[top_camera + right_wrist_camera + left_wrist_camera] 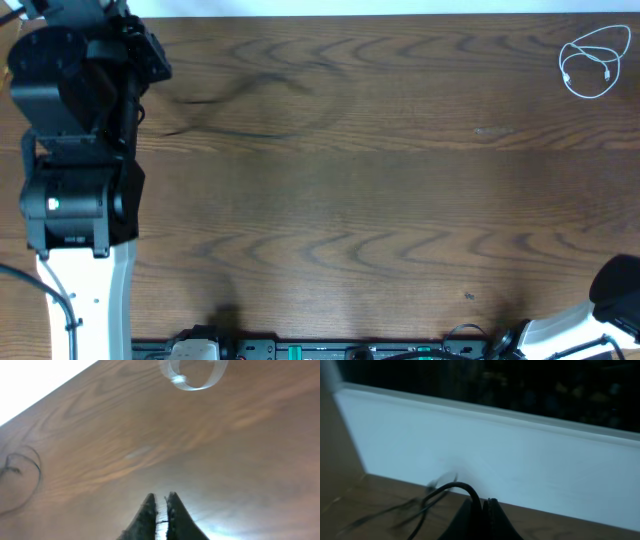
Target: Untangle cables
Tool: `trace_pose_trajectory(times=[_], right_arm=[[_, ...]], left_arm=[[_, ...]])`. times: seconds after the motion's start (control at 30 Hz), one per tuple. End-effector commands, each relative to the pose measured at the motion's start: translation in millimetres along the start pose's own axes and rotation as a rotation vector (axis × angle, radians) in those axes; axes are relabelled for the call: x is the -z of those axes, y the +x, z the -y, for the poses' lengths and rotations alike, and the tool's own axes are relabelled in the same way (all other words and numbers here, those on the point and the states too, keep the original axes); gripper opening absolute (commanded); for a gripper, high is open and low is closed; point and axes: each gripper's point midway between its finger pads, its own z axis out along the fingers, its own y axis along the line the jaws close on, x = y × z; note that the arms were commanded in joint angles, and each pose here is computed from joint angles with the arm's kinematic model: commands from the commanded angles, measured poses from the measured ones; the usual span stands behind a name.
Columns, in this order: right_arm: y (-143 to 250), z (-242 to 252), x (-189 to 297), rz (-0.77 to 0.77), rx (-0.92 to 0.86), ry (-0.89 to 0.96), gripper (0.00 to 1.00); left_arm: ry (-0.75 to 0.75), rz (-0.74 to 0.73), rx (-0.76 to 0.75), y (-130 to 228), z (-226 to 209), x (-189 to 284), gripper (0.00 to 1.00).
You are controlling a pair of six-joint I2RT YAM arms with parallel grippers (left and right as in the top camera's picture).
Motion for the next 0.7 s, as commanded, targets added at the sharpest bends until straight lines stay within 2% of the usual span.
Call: trace_pose_trajectory(times=[0.0,0.1,0.17,0.23,0.47,0.53,0.67], right_arm=[[3,-71,-5,0.000,0.194,-0.313,0.20],[7,-103,-9,-0.004,0.268,-0.377,0.36],[11,-126,-12,-0.010,0.316,-0.415,0.52],[16,-150,-16,-0.017,0.369,-0.456,0.61],[39,-231,-30,-0.048,0.511,-0.619,0.67],[45,-244,-38,-0.066,0.537,-0.636,0.68],[51,-249,-61,-0.110,0.528,-0.597,0.68]], left_arm=[[0.112,-0.020,-0.023,5,27,-3,0.07],[0.171,-0.010,-0.025,4,44,-5,0.07],[0.214,0.015,-0.013,-2,55,-4,0.07],[0.258,0.051,-0.001,-11,67,-1,0.07],[0.328,0.214,0.112,-54,83,11,0.07],[0.301,0.174,0.109,-44,78,8,0.07],[0.104,-0.084,0.080,26,46,-17,0.08]])
